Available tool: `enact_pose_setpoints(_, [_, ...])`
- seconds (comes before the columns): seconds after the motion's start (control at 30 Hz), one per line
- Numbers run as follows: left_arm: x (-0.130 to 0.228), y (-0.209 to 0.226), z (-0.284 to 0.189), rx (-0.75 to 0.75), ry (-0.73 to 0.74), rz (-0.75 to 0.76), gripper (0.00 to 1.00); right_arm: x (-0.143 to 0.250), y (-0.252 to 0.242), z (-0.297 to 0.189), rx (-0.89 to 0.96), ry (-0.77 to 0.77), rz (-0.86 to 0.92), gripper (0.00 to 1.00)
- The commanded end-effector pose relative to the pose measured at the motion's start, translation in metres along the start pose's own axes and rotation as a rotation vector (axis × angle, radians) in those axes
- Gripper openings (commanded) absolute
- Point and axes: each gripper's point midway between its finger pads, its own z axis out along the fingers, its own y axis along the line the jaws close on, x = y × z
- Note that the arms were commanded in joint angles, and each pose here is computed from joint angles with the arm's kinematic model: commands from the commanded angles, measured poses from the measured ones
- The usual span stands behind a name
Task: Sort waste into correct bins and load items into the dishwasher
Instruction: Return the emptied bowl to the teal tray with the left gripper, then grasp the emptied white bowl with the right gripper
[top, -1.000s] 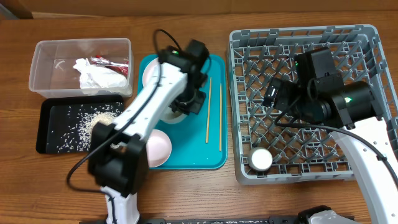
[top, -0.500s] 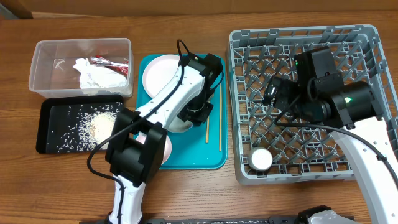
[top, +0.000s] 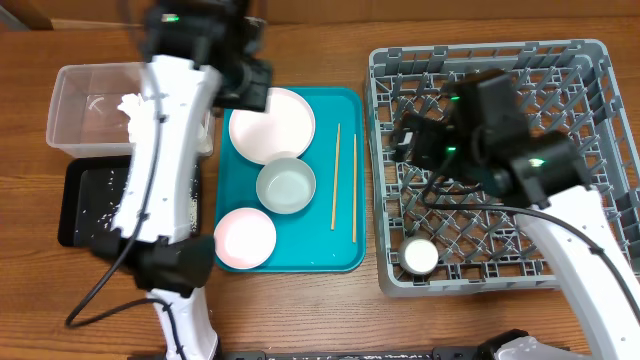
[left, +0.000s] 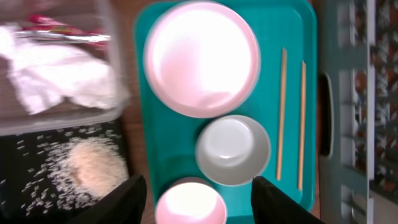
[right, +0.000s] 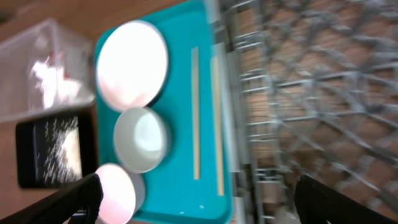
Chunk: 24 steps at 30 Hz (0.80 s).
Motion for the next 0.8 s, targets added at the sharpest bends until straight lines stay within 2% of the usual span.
enact_pose_setpoints(0.0, [-0.001,0.046,-0.059,0.012,-0.150,-0.130,0.62,0.016,0.043,0.037,-0.067,0.066,-0.092,1.00])
enact_pose_setpoints(0.13, [0.004,0.093,-0.078,-0.028,-0.198,-0.247,0.63,0.048,0.080,0.095,-0.087,0.147,-0.187,0.94])
enact_pose_setpoints(0.2, [0.005,0.100,-0.078,-0.035,-0.199,-0.262,0.67,0.057,0.081,0.114,-0.071,0.179,-0.193,0.89])
enact_pose_setpoints(0.23, [0.005,0.102,-0.078,-0.037,-0.197,-0.268,0.73,0.061,0.076,0.127,-0.044,0.199,-0.176,0.88])
enact_pose_setpoints(0.3, [0.005,0.104,-0.077,-0.046,-0.196,-0.270,1.00,0.069,0.065,0.152,0.014,0.236,-0.148,0.84])
enact_pose_setpoints(0.43, [0.005,0.104,-0.077,-0.049,-0.196,-0.270,1.00,0.079,0.057,0.190,0.042,0.269,-0.146,0.66])
enact_pose_setpoints(0.57, [0.004,0.105,-0.078,-0.048,-0.201,-0.270,1.00,0.083,0.054,0.215,0.047,0.276,-0.147,0.55])
enact_pose_setpoints(0.77, [0.000,0.105,-0.078,-0.048,-0.216,-0.268,1.00,0.094,0.043,0.242,0.076,0.304,-0.142,0.31])
